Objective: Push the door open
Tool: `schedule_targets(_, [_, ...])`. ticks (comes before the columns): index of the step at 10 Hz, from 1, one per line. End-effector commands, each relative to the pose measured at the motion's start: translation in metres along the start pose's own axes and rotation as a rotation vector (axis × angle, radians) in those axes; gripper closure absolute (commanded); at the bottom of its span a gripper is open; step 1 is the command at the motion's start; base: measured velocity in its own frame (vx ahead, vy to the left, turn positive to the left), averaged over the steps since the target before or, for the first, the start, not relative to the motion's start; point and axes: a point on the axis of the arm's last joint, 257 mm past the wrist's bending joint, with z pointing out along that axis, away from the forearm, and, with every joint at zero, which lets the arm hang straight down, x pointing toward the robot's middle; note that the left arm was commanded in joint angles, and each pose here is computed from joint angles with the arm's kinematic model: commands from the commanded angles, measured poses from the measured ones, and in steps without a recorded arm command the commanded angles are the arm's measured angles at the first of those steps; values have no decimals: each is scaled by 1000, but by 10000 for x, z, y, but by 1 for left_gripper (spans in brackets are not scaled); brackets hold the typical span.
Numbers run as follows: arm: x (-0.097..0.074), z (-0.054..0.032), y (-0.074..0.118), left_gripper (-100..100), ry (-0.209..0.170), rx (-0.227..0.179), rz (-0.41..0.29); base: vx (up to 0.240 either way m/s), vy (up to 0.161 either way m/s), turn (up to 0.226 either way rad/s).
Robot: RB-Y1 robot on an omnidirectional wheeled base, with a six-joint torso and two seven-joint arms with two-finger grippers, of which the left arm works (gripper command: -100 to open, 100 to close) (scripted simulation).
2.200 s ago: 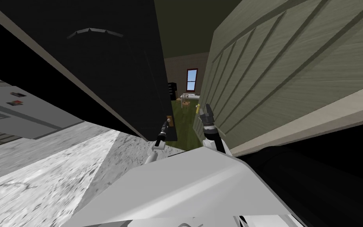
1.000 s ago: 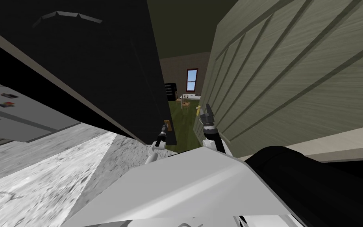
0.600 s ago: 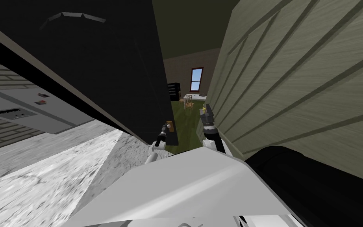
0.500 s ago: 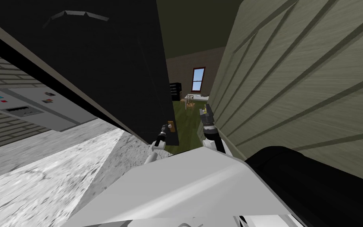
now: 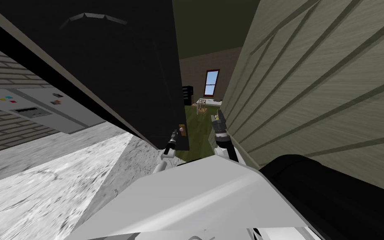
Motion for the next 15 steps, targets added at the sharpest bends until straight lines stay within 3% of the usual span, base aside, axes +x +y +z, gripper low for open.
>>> schedule_targets(1, [53, 0, -4, -100, 6, 0, -8, -230, -17, 11])
schedule_targets(5, [234, 5, -50, -100, 25, 4, -41, -245, 7, 11])
schedule_targets(6, [196, 3, -44, -100, 23, 3, -35, -95, -8, 1])
schedule_targets(15, [110, 35, -42, -100, 4, 12, -31, 181, -58, -21])
